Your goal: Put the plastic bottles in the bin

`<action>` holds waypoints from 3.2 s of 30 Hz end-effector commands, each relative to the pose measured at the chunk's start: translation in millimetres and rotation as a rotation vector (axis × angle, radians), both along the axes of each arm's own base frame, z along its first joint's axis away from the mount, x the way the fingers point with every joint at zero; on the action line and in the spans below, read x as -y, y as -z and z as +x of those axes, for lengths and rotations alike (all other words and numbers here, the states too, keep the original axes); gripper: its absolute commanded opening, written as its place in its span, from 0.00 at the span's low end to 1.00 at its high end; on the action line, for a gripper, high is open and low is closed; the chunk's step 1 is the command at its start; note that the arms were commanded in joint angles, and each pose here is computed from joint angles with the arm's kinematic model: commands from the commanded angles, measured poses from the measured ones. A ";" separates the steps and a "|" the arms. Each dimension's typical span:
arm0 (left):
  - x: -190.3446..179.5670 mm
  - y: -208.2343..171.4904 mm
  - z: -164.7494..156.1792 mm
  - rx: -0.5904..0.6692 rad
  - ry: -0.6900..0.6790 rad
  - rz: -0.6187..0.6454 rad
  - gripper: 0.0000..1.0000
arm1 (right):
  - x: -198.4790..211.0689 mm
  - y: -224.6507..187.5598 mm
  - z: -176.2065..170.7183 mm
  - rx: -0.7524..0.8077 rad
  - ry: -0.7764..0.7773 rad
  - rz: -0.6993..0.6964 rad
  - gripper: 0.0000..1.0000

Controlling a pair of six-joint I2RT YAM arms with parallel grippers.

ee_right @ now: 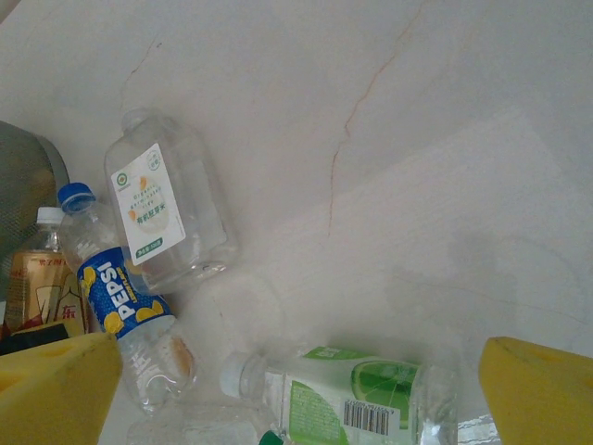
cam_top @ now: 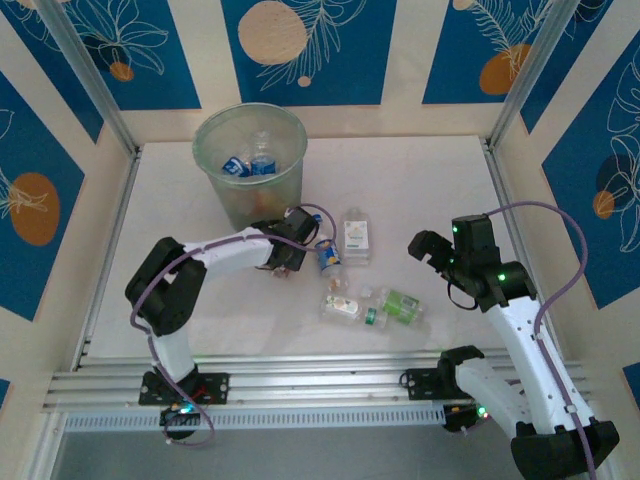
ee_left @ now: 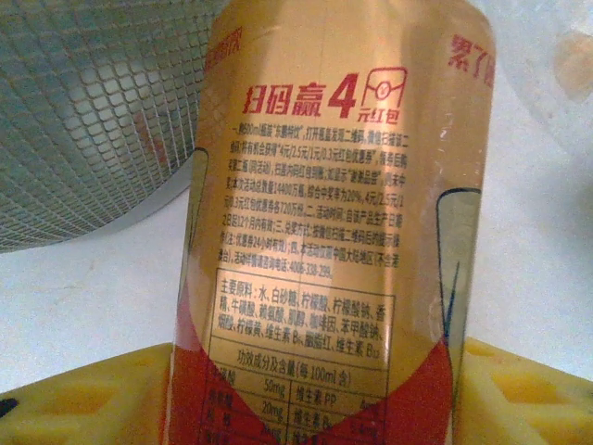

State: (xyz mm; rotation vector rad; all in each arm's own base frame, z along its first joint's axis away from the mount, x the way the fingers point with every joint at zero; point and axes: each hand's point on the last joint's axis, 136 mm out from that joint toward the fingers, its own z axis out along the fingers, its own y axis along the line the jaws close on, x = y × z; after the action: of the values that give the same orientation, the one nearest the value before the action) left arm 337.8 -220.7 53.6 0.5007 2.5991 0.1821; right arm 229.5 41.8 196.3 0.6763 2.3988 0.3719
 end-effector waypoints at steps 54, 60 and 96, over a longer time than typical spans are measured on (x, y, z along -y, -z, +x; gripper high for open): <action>-90.0 -341.2 112.5 0.552 0.217 -0.070 0.48 | 10.0 -25.9 -9.1 0.098 0.037 -0.014 0.99; -106.8 -315.4 127.4 0.477 0.187 -0.093 0.50 | 10.7 -25.9 -10.3 0.096 0.040 -0.016 0.99; -135.9 -286.3 152.4 0.421 0.075 -0.006 0.83 | 10.9 -24.6 -7.5 0.094 0.040 -0.022 0.99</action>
State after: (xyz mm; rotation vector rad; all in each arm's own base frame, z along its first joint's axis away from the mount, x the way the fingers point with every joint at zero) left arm 498.3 -90.5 310.6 0.5530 2.2101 0.2527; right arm 220.4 31.6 210.0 0.6792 2.3246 0.3464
